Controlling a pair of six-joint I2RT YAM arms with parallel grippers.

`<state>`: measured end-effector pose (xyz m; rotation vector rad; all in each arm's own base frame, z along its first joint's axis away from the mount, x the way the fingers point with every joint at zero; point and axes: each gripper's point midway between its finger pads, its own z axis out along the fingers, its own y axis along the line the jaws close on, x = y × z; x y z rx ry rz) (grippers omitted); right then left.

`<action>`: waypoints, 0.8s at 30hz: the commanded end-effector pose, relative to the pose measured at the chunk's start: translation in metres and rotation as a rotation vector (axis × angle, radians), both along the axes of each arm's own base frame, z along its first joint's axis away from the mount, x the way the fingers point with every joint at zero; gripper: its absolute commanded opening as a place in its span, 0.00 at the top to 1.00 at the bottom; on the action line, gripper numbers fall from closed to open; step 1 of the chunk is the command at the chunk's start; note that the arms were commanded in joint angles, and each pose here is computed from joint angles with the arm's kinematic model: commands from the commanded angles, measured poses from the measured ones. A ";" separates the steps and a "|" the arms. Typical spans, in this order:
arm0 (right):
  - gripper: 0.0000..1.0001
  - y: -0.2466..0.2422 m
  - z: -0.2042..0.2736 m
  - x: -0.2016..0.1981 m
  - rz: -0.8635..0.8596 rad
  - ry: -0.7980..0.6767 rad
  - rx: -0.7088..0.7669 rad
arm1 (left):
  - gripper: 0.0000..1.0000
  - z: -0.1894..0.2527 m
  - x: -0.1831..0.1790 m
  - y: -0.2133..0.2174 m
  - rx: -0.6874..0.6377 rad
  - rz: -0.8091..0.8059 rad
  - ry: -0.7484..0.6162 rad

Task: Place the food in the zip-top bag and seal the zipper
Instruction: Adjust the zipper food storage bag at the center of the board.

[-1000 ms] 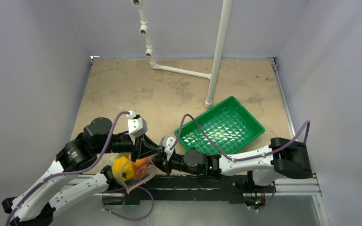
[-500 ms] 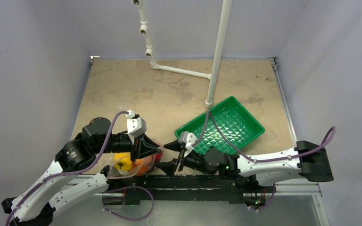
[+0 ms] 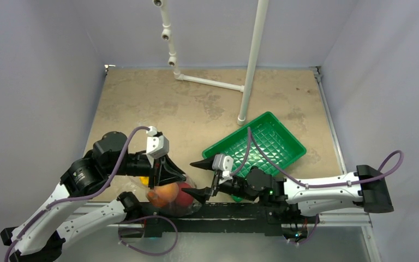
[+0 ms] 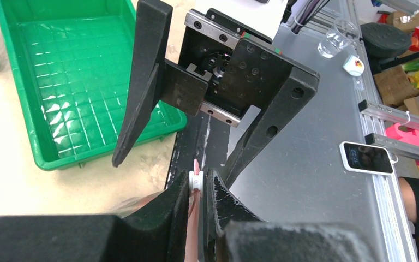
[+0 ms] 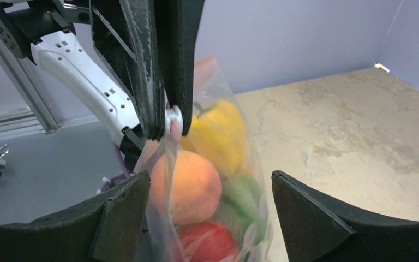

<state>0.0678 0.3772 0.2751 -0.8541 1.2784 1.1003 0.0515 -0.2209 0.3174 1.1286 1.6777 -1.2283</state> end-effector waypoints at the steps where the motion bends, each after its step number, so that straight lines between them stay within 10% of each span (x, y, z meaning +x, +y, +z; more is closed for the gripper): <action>1: 0.17 0.011 0.034 -0.001 0.018 -0.117 0.032 | 1.00 0.023 -0.009 0.000 -0.054 -0.049 -0.039; 10: 0.44 0.033 0.034 -0.002 0.036 -0.125 0.048 | 1.00 0.017 -0.008 -0.002 -0.053 -0.048 -0.025; 19: 1.00 0.040 0.044 -0.003 0.041 -0.124 0.092 | 1.00 0.007 -0.005 0.000 -0.025 -0.033 -0.027; 24: 1.00 0.032 0.046 0.012 -0.048 -0.078 0.121 | 1.00 0.003 0.001 0.004 -0.006 0.011 -0.038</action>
